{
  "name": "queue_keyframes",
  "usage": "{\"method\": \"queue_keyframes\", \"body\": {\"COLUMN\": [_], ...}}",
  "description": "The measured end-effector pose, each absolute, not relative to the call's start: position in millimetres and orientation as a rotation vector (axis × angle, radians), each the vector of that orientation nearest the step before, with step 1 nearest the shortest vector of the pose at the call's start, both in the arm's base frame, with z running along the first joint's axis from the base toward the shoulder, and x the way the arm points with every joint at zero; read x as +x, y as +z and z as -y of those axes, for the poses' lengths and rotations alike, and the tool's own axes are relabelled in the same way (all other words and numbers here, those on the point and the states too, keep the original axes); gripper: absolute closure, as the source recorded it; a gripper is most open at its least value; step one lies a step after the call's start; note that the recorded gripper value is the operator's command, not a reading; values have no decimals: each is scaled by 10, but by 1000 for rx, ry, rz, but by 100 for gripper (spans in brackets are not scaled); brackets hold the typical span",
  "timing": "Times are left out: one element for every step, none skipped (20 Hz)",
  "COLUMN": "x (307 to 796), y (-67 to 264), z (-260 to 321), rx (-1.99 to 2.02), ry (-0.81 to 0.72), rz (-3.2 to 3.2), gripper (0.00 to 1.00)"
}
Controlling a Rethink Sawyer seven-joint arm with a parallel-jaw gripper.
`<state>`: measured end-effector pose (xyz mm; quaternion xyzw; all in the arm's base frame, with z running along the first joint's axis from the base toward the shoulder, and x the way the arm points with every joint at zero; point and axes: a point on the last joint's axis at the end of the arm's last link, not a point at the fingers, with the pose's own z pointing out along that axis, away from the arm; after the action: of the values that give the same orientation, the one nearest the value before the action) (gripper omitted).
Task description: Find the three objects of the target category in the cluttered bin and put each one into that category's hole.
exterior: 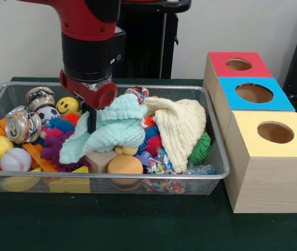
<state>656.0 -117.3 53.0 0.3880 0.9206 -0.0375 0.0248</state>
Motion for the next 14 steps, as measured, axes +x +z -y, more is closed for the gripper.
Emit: {"method": "queue_keyframes", "body": {"x": [6562, 6564, 6567, 6571, 6573, 6577, 6579, 6579, 6579, 6577, 6573, 6568, 6564, 6561], "y": [530, 530, 529, 529, 529, 529, 528, 527, 525, 523, 519, 516, 514, 511], "z": [1163, 1154, 1137, 1121, 1112, 1093, 1083, 1068, 1053, 1034, 1012, 993, 982, 972], "rx": [1199, 1197, 1195, 1192, 1191, 1188, 1187, 1185, 1183, 1181, 1178, 1176, 1175, 1174], "ry": [-114, -111, -107, -104, -101, -97, -94, -91, -88, -84, -79, -76, -74, -72], "rz": [-2848, -2849, -2851, -2853, -2853, -2855, -2856, -2858, -2860, -2863, -2867, -2870, -2872, -2874], "gripper": [100, 100, 100, 100, 100, 100, 100, 100, 100, 100, 100, 100, 100, 100]}}
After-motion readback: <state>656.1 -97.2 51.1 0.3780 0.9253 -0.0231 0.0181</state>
